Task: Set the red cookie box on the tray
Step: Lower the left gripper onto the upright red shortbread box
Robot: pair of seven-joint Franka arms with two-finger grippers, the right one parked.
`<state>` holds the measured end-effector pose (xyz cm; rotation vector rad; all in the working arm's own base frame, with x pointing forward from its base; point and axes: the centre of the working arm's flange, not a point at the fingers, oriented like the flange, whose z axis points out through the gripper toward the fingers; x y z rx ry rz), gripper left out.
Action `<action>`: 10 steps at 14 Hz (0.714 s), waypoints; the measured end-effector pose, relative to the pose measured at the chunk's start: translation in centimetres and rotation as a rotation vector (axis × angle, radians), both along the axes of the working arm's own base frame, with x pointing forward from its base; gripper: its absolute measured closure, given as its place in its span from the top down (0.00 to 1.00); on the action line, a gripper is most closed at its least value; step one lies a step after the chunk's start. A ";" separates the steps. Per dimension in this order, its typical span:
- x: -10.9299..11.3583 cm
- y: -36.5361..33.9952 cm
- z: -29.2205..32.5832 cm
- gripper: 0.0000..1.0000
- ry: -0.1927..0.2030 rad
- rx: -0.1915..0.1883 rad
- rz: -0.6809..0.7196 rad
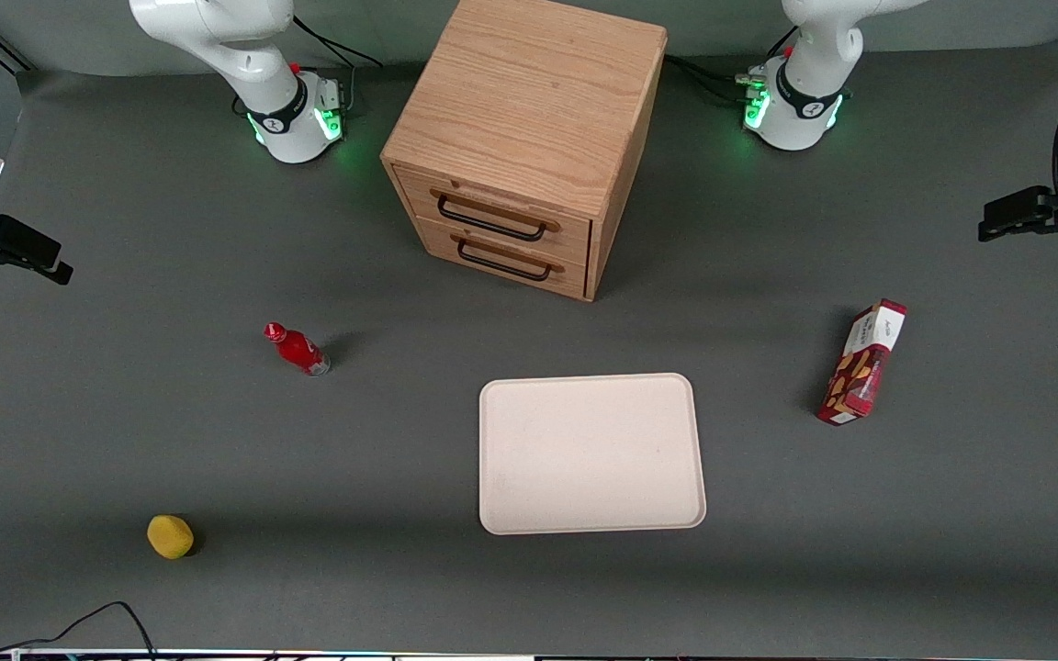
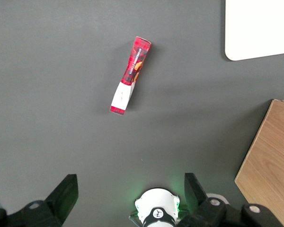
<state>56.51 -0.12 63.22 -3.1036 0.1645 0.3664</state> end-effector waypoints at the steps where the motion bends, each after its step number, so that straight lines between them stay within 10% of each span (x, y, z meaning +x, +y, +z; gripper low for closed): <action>1: -0.1 -0.2 0.0 1.00 0.005 0.002 -0.002; 10: 2.5 4.9 -10.8 1.00 0.043 -0.047 -0.165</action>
